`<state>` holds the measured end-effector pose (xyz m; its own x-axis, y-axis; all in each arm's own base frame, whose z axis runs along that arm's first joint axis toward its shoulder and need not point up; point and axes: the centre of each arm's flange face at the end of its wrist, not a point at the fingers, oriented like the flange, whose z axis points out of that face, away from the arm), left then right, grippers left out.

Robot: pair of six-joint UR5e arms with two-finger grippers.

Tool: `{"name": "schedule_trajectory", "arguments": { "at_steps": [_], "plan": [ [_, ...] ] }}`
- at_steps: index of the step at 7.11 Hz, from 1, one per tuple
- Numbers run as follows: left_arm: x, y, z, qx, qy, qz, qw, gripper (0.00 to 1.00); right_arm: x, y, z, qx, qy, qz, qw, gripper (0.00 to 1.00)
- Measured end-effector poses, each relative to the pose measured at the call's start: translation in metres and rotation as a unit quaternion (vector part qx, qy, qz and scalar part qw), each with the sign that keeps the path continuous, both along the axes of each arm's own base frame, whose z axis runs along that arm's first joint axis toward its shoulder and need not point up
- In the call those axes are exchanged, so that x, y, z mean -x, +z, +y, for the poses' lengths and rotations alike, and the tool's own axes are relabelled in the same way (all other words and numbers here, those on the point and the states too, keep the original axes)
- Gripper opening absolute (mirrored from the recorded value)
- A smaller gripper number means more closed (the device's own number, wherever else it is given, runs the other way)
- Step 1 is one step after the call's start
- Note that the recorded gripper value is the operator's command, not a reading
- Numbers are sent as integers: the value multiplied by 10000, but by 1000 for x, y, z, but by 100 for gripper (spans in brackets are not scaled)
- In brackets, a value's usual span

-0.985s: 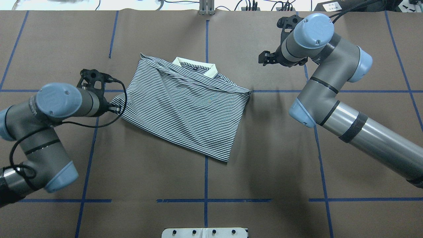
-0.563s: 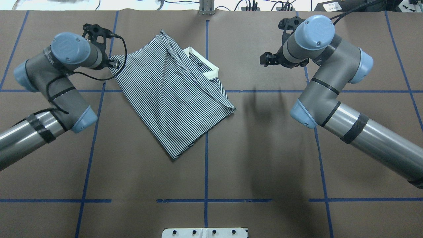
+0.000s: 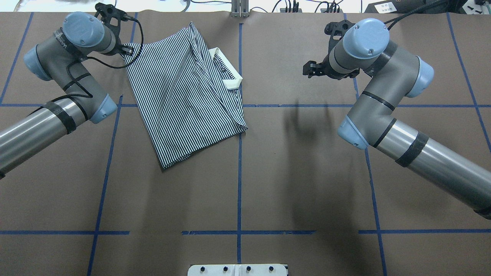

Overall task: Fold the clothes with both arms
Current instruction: 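Grasp the side edge with the left gripper and fold it across the shirt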

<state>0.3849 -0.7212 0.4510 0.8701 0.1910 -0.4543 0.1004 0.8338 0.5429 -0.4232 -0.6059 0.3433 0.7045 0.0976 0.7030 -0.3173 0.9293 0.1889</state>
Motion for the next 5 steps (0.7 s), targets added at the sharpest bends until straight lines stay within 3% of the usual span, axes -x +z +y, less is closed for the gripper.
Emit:
{"name": "schedule_trajectory", "arguments": {
  "at_steps": [2, 4, 5],
  "plan": [
    [9, -5, 0, -139, 246, 163, 9995, 100, 36, -29, 8, 310, 747, -308, 9962, 79],
    [17, -3, 9, -180, 412, 381, 9983, 100, 107, -72, 7, 644, 1809, -786, 9782, 77],
    [20, -4, 12, -210, 421, 436, 9979, 100, 142, -91, 3, 747, 2202, -908, 9683, 70]
  ]
}}
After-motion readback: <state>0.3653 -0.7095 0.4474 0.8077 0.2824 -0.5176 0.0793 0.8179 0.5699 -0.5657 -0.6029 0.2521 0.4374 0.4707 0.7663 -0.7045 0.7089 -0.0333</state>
